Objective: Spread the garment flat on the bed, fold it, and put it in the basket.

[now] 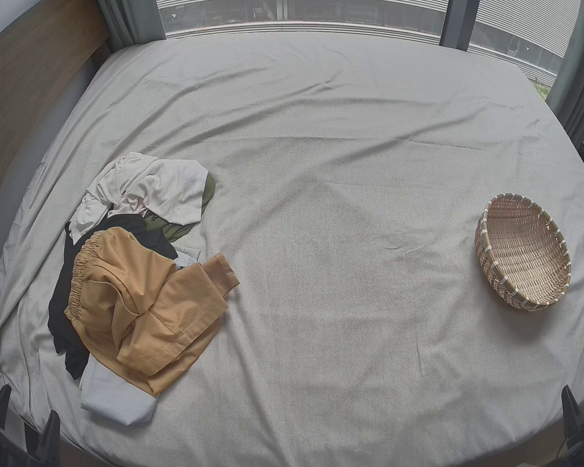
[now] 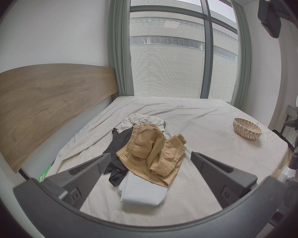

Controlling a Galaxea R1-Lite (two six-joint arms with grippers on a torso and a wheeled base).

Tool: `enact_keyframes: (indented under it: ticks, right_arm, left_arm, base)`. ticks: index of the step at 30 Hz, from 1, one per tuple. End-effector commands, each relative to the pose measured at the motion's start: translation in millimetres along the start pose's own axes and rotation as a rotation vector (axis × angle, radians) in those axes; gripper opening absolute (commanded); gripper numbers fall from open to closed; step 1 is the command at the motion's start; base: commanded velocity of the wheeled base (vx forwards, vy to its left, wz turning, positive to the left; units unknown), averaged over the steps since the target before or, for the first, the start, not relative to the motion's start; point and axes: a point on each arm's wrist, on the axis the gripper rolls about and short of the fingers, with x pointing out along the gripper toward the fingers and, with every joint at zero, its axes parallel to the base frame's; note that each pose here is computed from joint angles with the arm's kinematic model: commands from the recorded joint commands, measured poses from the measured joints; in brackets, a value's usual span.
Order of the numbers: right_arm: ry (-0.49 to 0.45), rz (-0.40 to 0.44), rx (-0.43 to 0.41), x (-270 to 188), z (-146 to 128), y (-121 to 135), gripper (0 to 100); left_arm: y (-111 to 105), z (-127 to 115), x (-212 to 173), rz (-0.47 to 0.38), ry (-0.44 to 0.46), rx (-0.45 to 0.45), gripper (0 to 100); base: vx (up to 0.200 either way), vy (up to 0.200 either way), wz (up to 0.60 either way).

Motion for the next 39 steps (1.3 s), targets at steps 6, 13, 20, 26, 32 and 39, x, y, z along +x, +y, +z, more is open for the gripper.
enact_keyframes:
  ticks: [6, 13, 20, 26, 32, 39]
  right_arm:
    - [0.001, -0.001, -0.002, 0.1, -4.8, 0.0, 100]
    - [0.001, -0.002, -0.002, 0.1, -4.8, 0.0, 100]
    - [0.004, 0.008, -0.011, 0.0, -5.1, 0.1, 100]
    - [0.006, 0.008, -0.011, 0.3, -4.9, 0.1, 100]
    - [0.001, 0.010, -0.014, -0.1, -4.5, 0.1, 100]
    - [0.007, 0.016, -0.032, 0.4, -4.4, 0.3, 100]
  left_arm:
    - [0.0, -3.4, -0.2, -0.006, -0.011, 0.004, 100]
    - [-0.3, 88.3, 2.3, -0.052, -0.107, -0.016, 100]
    - [-2.2, 83.3, 19.7, -0.170, 0.022, -0.121, 100]
    - [-3.5, 103.6, 33.5, -0.170, 0.059, -0.223, 100]
    - [-4.5, 104.9, 46.9, -0.156, 0.130, -0.298, 100]
    - [-5.1, 100.1, 55.5, -0.143, 0.192, -0.359, 100]
  base:
    - [0.000, 0.000, 0.00]
    - [0.000, 0.000, 0.00]
    - [0.000, 0.000, 0.00]
    - [0.000, 0.000, 0.00]
    - [0.000, 0.000, 0.00]
    - [0.000, 0.000, 0.00]
